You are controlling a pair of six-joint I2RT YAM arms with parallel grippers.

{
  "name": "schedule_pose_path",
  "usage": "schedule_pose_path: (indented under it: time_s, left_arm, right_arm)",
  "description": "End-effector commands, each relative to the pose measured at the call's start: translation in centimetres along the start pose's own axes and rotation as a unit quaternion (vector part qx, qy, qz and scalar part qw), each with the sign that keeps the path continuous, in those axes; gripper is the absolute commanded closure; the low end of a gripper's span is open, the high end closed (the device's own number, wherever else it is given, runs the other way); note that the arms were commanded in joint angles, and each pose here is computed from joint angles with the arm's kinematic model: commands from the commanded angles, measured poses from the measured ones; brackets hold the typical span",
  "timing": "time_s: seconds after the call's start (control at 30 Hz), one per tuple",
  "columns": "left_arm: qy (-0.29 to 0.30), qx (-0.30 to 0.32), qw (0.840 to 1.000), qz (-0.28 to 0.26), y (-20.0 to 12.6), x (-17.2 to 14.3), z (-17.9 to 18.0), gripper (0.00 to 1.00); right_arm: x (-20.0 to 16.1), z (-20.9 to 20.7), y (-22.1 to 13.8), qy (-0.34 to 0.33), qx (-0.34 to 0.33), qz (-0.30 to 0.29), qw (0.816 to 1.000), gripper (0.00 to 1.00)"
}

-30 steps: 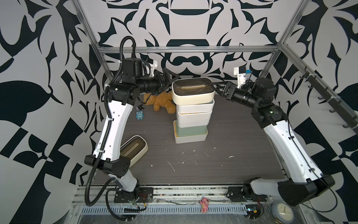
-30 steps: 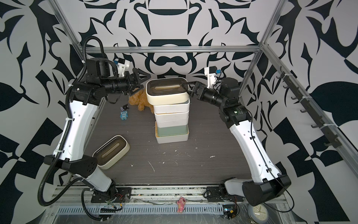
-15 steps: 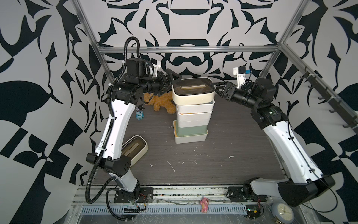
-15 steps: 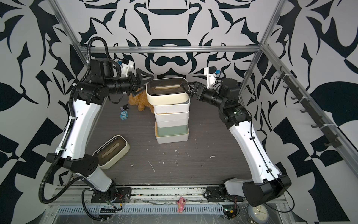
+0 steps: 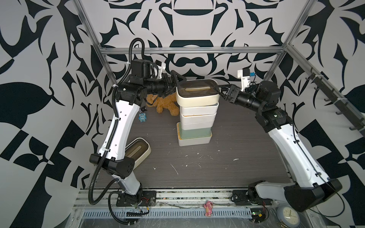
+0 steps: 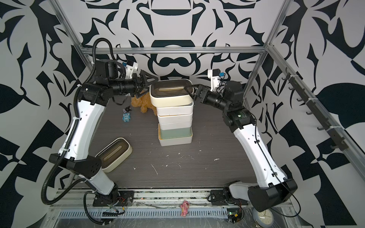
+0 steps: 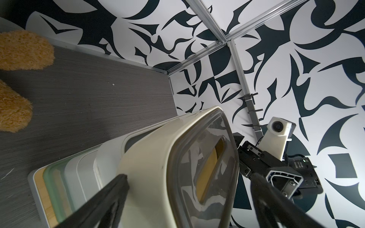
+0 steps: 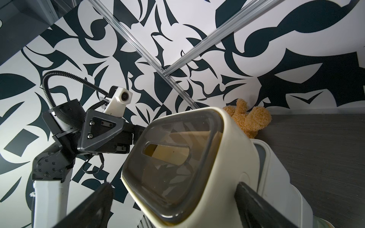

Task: Stack the tissue boxes
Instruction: Place the tissue box at the tissue box.

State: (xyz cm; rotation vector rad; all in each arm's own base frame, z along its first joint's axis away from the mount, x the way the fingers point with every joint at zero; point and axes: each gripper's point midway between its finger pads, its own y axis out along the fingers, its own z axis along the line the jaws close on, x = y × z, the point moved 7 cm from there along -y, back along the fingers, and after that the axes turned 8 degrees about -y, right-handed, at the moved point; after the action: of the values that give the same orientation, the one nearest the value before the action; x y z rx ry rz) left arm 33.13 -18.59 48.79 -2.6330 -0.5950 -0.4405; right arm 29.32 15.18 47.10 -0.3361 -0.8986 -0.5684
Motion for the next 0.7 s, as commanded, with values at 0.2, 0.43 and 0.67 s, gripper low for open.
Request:
schedule_pose_path:
  time_s: [0.2, 0.43, 0.67]
  left_arm:
    - [0.017, -0.025, 0.999, 0.014, 0.01, -0.51, -1.24, 0.01]
    - [0.016, -0.025, 0.999, 0.019, -0.01, -0.9, -1.25, 0.01]
    - [0.013, -0.024, 0.999, 0.021, 0.06, -1.02, -1.13, 0.01]
  right_arm:
    - [1.06, 3.13, -1.5, -0.032, 0.038, -0.034, 0.998, 0.01]
    - [0.92, 3.28, -1.63, -0.032, 0.037, -0.036, 0.998, 0.01]
    - [0.77, 2.76, -1.81, -0.03, 0.014, -0.043, 0.999, 0.01]
